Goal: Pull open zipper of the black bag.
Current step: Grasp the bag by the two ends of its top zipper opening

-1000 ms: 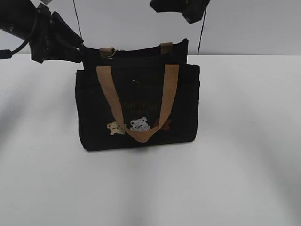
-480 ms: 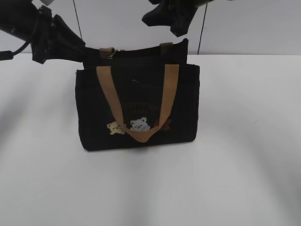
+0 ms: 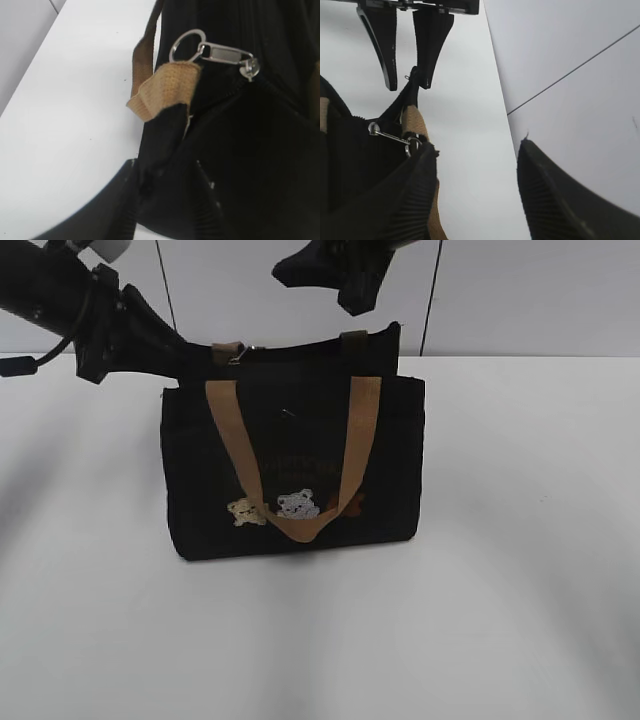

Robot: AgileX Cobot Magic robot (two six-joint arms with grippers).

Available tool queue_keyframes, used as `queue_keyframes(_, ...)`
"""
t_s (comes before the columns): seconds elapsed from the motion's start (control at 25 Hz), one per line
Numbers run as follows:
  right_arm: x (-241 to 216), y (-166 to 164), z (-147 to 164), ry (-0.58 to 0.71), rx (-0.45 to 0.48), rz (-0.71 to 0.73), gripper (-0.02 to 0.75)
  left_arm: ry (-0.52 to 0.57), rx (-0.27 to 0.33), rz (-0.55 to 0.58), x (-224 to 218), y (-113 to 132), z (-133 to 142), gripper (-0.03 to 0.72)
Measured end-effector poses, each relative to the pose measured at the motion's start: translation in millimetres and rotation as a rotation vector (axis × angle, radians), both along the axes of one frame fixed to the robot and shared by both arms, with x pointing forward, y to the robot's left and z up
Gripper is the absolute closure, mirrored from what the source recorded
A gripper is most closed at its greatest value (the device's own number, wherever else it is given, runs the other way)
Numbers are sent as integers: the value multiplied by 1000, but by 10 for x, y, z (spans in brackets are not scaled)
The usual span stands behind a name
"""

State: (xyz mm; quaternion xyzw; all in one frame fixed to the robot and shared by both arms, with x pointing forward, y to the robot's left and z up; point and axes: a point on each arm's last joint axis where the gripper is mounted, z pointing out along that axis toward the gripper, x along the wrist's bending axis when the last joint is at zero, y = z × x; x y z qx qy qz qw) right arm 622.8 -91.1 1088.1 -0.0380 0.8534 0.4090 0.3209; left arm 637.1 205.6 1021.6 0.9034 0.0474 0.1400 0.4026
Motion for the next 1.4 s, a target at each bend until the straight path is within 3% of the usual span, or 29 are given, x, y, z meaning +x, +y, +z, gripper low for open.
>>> queue_keyframes(0.2, 9, 4, -23, -21, -20, 16, 339, 2, -5, -1, -2, -3, 3, 547)
queue_keyframes(0.36, 57, 47, -214, 32, -39, 47, 347, 10, -9, -16, -16, -9, 4, 594)
queue_keyframes(0.8, 110, 108, -465, 81, -56, 91, 475, 10, -9, -17, -17, -9, 4, 599)
queue_keyframes(1.4, 134, 266, -720, 77, -63, 152, 486, 10, -12, -16, -16, -11, 6, 599)
